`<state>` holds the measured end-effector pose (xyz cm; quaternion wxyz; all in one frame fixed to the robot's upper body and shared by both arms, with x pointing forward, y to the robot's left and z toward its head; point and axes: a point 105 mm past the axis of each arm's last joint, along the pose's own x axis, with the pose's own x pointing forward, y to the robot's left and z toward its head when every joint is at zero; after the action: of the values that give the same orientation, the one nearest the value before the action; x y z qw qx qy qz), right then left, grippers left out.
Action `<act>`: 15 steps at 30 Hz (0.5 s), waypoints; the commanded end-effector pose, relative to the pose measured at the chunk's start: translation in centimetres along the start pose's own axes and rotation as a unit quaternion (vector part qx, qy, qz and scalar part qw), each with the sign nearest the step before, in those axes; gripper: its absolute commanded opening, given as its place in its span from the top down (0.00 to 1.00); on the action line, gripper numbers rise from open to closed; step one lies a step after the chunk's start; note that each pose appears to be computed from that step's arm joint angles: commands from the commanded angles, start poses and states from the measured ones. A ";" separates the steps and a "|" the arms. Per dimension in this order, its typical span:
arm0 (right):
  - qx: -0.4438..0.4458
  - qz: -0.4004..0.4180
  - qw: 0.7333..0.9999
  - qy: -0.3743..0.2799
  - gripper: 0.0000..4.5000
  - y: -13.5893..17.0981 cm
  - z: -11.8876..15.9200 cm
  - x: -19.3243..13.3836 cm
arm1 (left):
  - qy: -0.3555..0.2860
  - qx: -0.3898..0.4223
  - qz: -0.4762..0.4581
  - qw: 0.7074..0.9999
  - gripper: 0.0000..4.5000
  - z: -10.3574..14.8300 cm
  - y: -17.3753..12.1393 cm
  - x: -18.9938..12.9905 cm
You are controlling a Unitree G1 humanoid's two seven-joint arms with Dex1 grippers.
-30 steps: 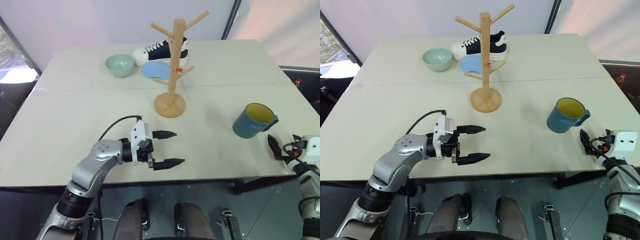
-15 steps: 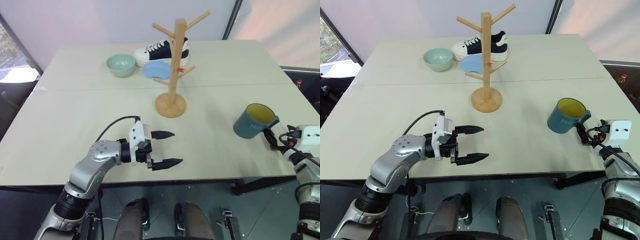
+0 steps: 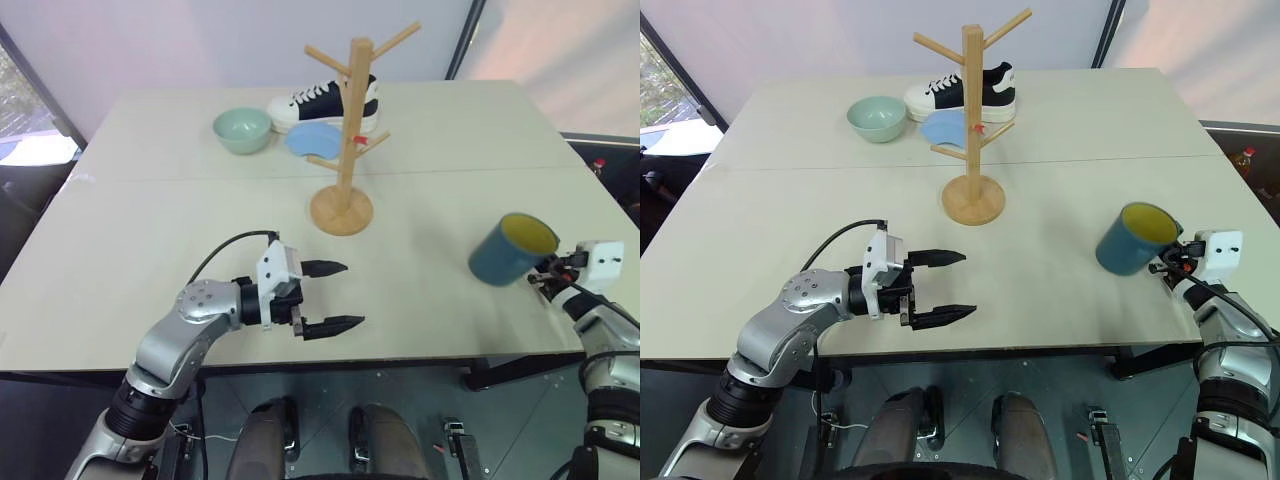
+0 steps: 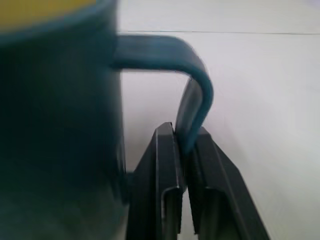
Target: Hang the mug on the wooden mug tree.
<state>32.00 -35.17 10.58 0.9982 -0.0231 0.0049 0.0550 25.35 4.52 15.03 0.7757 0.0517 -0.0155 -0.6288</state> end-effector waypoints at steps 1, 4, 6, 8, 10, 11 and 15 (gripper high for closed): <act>-0.096 0.069 0.993 -0.025 0.98 2.9 3.5 0.4 | -0.013 0.019 0.024 0.999 0.00 0.9 0.8 -1.0; -0.191 0.144 0.970 -0.050 0.98 7.5 7.2 1.0 | -0.011 0.036 0.070 0.997 0.00 1.0 2.6 -2.2; -0.254 0.181 0.948 -0.070 0.98 10.5 10.1 1.4 | -0.011 0.053 0.100 0.994 0.00 1.2 3.8 -3.1; -0.313 0.202 0.924 -0.084 0.98 13.1 12.5 1.7 | -0.013 0.067 0.121 0.990 0.00 1.5 4.8 -3.8; -0.352 0.228 0.902 -0.100 0.98 15.6 14.6 2.0 | -0.018 0.081 0.138 0.987 0.00 2.0 5.6 -4.4; -0.366 0.238 0.894 -0.104 0.98 16.5 15.3 2.1 | -0.021 0.086 0.144 0.986 0.00 2.2 5.9 -4.6; -0.460 0.232 0.850 -0.106 0.98 19.8 18.4 3.9 | -0.027 0.104 0.158 0.982 0.00 3.1 6.7 -5.3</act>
<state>33.70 -14.25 27.03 0.8362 -0.4392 -0.1202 0.3056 30.54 10.59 17.90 0.8564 0.0990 -0.0866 -0.4992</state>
